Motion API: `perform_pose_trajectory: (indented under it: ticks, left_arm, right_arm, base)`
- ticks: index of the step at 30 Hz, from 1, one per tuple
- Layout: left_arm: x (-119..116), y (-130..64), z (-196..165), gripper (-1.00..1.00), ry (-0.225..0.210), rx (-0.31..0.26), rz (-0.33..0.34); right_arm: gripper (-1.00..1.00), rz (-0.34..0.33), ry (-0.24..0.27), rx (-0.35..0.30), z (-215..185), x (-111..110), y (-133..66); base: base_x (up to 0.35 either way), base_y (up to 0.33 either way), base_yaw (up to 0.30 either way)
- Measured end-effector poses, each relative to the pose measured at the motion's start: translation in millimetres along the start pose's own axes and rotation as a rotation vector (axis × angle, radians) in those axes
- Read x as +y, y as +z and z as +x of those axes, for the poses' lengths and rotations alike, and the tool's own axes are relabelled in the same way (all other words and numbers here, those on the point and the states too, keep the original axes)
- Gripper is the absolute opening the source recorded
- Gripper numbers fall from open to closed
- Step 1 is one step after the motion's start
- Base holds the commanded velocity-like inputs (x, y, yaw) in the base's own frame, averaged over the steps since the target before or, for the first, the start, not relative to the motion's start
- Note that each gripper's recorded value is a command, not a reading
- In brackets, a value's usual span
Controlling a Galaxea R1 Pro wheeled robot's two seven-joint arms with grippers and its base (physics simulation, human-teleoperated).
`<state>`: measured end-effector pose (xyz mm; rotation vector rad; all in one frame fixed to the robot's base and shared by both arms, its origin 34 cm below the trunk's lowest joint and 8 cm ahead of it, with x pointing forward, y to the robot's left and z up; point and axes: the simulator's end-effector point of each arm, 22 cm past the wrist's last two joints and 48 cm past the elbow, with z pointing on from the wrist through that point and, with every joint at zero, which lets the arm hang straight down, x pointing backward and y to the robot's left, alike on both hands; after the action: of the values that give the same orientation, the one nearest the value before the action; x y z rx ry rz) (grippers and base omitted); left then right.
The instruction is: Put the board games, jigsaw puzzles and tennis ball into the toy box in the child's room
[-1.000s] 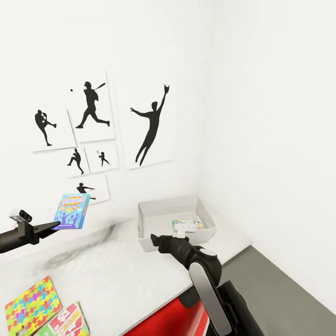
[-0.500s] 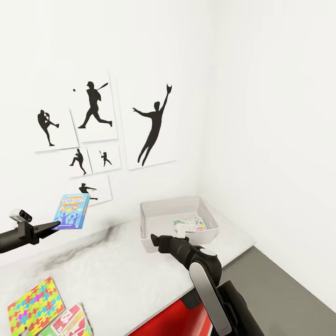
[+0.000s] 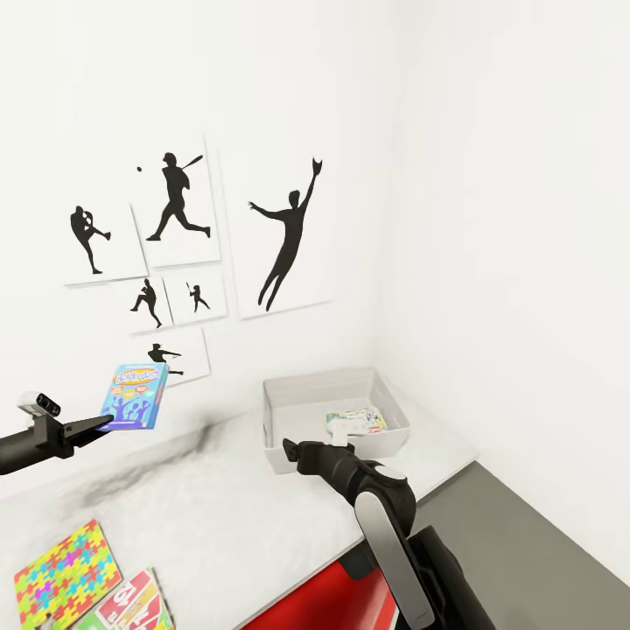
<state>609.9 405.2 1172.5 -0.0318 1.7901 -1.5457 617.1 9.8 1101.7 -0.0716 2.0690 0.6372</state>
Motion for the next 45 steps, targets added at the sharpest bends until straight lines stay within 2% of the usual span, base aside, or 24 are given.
perform_pose_trajectory:
  ticks: [6,11,13,15,16,17,19,21,22,25,31,34,39,42,45]
  left_arm:
    - [0,3.6,2,-1.00,-0.005,0.001,0.008]
    - [-3,43.6,16,-1.00,-0.039,0.027,0.066]
    - [-14,64.7,11,-1.00,-0.038,0.041,0.084]
    - [-23,94.8,0,-1.00,-0.037,0.055,0.074]
    - [-25,120.2,-6,-1.00,-0.026,0.066,0.049]
    - [-30,137.7,-13,-1.00,-0.020,0.064,0.044]
    - [-36,163.3,-20,-1.00,-0.007,0.067,0.029]
    - [-40,196.9,-21,-1.00,-0.003,0.078,0.009]
    - [-39,218.7,-19,-1.00,-0.002,0.088,-0.014]
    - [-45,263.0,-8,-1.00,-0.024,0.112,-0.023]
    - [-48,316.9,21,-1.00,-0.036,0.148,-0.046]
    - [-25,342.4,39,-1.00,-0.032,0.124,-0.099]
    - [6,363.2,64,-1.00,-0.053,0.091,-0.163]
    - [9,370.0,69,-1.00,-0.051,0.079,-0.167]
    - [10,386.0,85,-1.00,-0.051,0.073,-0.163]
  right_arm:
    - [1.00,0.006,0.011,-0.003,-3,-5,-0.3]
    - [1.00,0.044,0.069,-0.028,-16,-33,-2.7]
    - [1.00,0.043,0.091,-0.038,-21,-41,-4.1]
    - [1.00,0.025,0.129,-0.056,-30,-52,-6.8]
    - [1.00,0.008,0.173,-0.084,-40,-66,-11.0]
    - [1.00,-0.013,0.210,-0.109,-48,-76,-15.1]
    - [1.00,-0.051,0.260,-0.150,-62,-95,-25.4]
    - [1.00,-0.132,0.310,-0.189,-75,-108,-40.2]
    - [1.00,-0.201,0.337,-0.198,-81,-111,-51.5]
    - [1.00,-0.329,0.378,-0.197,-86,-106,-69.5]
    - [1.00,-0.460,0.393,-0.191,-90,-87,-84.4]
    - [1.00,-0.475,0.388,-0.196,-91,-89,-89.2]
    - [1.00,-0.492,0.366,-0.209,-96,-96,-97.8]
    - [1.00,-0.517,0.360,-0.216,-99,-92,-101.2]
    - [1.00,-0.544,0.357,-0.221,-100,-86,-103.6]
  base:
    - [0.000,0.000,0.000]
    - [0.000,0.000,0.000]
    - [0.000,0.000,0.000]
    - [0.000,0.000,0.000]
    - [0.000,0.000,0.000]
    - [0.000,0.000,0.000]
    - [0.000,0.000,0.000]
    - [0.000,0.000,0.000]
    - [0.000,0.000,0.000]
    - [0.000,0.000,0.000]
    - [0.000,0.000,0.000]
    - [0.000,0.000,0.000]
    - [0.000,0.000,0.000]
    - [0.000,0.000,0.000]
    - [0.000,0.000,0.000]
